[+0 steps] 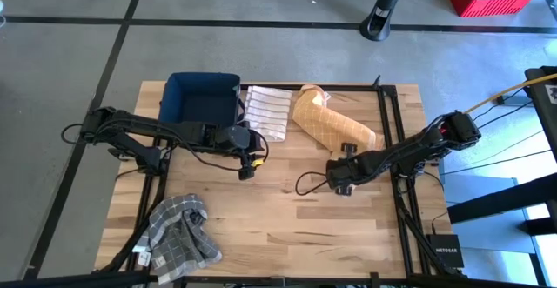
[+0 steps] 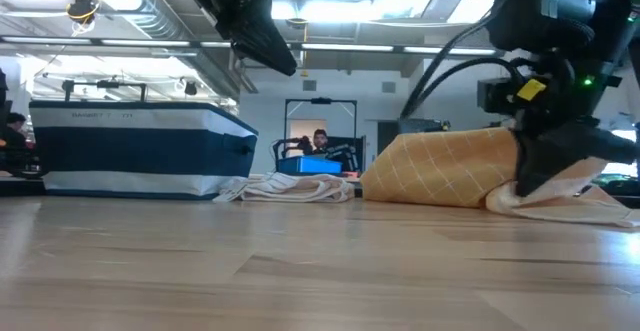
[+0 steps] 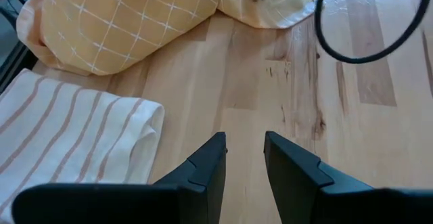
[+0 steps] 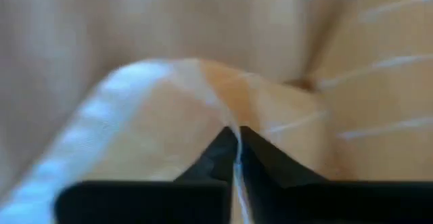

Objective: Fold towel
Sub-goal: Fold the orange towel

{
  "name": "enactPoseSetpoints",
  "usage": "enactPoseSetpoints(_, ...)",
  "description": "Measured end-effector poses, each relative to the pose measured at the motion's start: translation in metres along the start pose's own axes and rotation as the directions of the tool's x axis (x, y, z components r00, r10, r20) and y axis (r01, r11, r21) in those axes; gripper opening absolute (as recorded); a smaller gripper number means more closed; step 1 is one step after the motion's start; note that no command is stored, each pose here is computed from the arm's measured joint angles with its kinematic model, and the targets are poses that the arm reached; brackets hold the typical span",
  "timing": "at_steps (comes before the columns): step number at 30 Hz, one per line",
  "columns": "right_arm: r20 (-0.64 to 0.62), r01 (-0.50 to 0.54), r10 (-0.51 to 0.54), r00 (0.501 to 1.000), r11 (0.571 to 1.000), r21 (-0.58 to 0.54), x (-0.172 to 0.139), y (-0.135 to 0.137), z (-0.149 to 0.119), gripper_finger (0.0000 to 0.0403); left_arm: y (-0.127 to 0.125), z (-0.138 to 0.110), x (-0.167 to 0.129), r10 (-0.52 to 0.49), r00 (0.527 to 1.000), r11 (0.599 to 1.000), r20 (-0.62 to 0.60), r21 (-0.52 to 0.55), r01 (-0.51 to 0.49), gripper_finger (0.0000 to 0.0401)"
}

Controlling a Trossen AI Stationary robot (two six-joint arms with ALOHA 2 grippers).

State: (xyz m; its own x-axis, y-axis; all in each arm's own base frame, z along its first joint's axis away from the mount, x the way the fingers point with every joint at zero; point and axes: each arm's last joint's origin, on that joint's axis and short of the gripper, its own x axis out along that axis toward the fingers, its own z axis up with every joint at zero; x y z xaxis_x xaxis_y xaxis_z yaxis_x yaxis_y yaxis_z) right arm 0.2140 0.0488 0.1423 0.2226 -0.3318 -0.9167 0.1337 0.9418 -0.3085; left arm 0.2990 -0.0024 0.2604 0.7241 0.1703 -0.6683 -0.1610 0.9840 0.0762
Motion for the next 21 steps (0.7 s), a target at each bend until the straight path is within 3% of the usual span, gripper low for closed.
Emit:
enactPoseSetpoints(3,-0.033,-0.091,0.091,0.995,0.996,-0.012,0.002,0.003,-0.003,0.0022,0.000,0.000,0.000,0.000,1.000,1.000,0.000,0.000,0.000,0.0095)
enactPoseSetpoints(8,0.020,0.037,-0.037,0.999,0.999,0.014,-0.013,-0.003,0.011,0.0007,0.000,0.000,0.000,0.000,1.000,1.000,0.000,0.000,0.000,0.0095)
enactPoseSetpoints(14,0.214,0.168,-0.165,0.963,0.986,0.006,-0.076,-0.016,0.064,0.0005,-0.002,-0.001,0.008,-0.004,1.000,1.000,-0.011,-0.002,0.004,0.0095)
enactPoseSetpoints(21,0.398,0.331,-0.357,0.845,0.934,0.136,-0.164,-0.055,0.111,0.0004,-0.004,-0.003,0.016,-0.004,1.000,1.000,-0.023,0.009,0.005,0.0095)
